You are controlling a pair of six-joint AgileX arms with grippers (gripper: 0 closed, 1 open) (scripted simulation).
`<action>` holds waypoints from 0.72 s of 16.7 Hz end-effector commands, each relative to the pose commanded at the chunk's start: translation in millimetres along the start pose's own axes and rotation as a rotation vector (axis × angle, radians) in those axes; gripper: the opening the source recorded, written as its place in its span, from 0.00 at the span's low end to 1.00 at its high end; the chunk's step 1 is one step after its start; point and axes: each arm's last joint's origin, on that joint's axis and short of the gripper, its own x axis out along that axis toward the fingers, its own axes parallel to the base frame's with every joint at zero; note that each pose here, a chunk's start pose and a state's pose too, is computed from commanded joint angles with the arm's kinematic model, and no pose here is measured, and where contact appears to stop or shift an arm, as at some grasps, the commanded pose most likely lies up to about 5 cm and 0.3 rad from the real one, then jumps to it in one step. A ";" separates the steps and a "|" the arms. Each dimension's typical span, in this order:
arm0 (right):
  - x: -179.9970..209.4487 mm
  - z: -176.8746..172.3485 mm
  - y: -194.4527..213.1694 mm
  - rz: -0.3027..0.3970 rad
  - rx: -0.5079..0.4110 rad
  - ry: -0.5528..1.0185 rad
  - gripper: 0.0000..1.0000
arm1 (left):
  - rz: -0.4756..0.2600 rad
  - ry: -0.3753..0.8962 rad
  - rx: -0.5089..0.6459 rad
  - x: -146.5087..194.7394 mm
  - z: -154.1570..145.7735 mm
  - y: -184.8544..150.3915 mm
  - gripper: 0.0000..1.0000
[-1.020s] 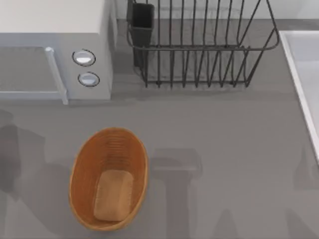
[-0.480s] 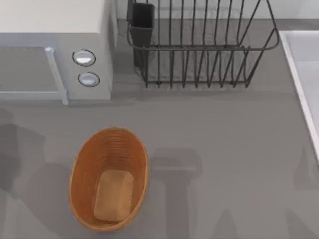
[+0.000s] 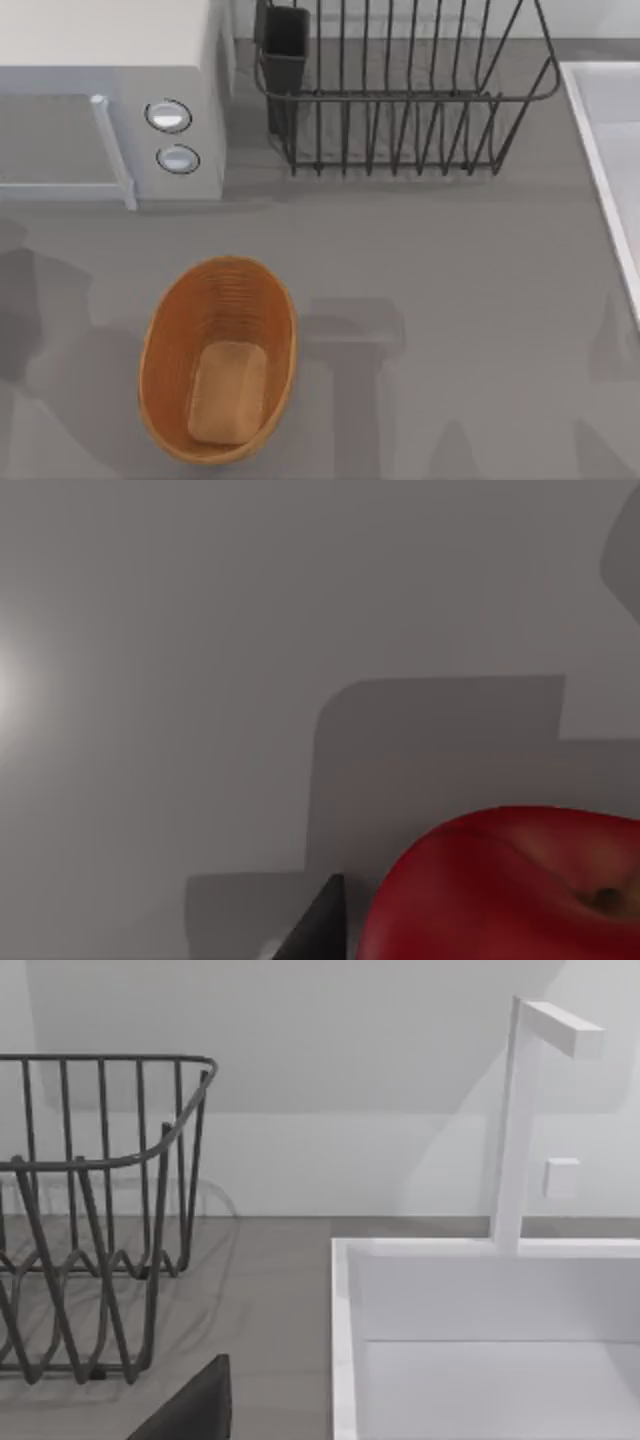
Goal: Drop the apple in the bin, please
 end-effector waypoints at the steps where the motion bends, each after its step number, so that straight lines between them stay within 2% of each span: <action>1: 0.0 0.0 0.0 0.000 0.000 0.000 1.00 | 0.000 0.000 0.000 0.0 0.0 0.0 0.00; 4: 0.0 0.0 0.0 0.000 0.000 0.000 1.00 | 0.000 0.000 0.000 0.0 0.0 0.0 0.00; 5: 0.0 0.0 0.0 0.000 0.000 0.000 1.00 | 0.024 0.007 -0.007 -7.7 -2.7 2.0 0.00; 8: 0.0 0.0 0.0 0.000 0.000 0.000 1.00 | 0.012 0.035 -0.045 -12.1 -13.3 3.2 0.00; 12: 0.0 0.0 0.0 0.000 0.000 0.000 1.00 | -0.017 0.098 -0.133 -46.8 -30.7 11.1 0.00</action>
